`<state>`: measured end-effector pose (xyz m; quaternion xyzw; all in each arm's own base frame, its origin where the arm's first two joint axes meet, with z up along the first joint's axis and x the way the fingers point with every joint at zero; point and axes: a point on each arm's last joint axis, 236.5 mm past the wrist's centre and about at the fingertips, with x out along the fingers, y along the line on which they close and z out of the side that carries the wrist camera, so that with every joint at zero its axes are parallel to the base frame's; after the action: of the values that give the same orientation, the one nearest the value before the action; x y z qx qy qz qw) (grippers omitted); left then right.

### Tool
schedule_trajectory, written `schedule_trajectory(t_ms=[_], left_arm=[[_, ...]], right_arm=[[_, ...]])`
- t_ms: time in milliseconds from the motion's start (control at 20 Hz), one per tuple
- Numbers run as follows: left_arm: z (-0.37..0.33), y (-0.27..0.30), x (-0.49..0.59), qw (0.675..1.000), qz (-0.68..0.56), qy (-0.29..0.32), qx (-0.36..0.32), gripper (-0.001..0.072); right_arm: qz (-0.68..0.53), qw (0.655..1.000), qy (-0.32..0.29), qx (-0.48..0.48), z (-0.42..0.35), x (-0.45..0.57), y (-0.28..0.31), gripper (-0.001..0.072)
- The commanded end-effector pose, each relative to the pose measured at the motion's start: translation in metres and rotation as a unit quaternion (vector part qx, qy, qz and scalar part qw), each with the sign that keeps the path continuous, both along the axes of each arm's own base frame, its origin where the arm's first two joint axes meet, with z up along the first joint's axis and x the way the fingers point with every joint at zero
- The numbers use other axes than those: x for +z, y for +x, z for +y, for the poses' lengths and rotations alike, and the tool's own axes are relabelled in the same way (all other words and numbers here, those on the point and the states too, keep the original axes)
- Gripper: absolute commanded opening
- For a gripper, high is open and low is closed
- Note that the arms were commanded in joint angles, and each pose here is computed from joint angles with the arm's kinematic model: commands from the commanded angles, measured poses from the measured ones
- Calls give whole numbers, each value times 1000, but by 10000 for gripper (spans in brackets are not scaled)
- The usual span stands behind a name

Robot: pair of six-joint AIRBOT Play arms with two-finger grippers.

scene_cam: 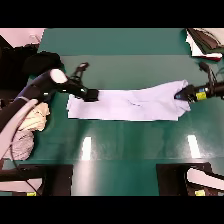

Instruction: Fold the shirts.

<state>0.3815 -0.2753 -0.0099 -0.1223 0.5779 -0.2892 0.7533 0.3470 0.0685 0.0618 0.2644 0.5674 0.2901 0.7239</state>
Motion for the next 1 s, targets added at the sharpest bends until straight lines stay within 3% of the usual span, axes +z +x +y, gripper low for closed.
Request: schedule_trajectory(t_ms=[0,250,500,750,950], left_arm=[[-65,-7,-20,999,14,-17,-46,21],[-117,7,-28,996,1,-28,-80,21],[-117,17,-36,997,-3,-21,-71,21],[-100,18,-45,997,-2,10,-82,21],[-45,33,-34,997,15,40,-68,20]], right_arm=[[-51,997,1,53,55,57,8,15],[-123,983,3,140,136,122,13,15],[-139,969,14,203,195,138,16,15],[-145,957,23,249,242,139,18,15],[-140,951,28,276,270,127,16,15]])
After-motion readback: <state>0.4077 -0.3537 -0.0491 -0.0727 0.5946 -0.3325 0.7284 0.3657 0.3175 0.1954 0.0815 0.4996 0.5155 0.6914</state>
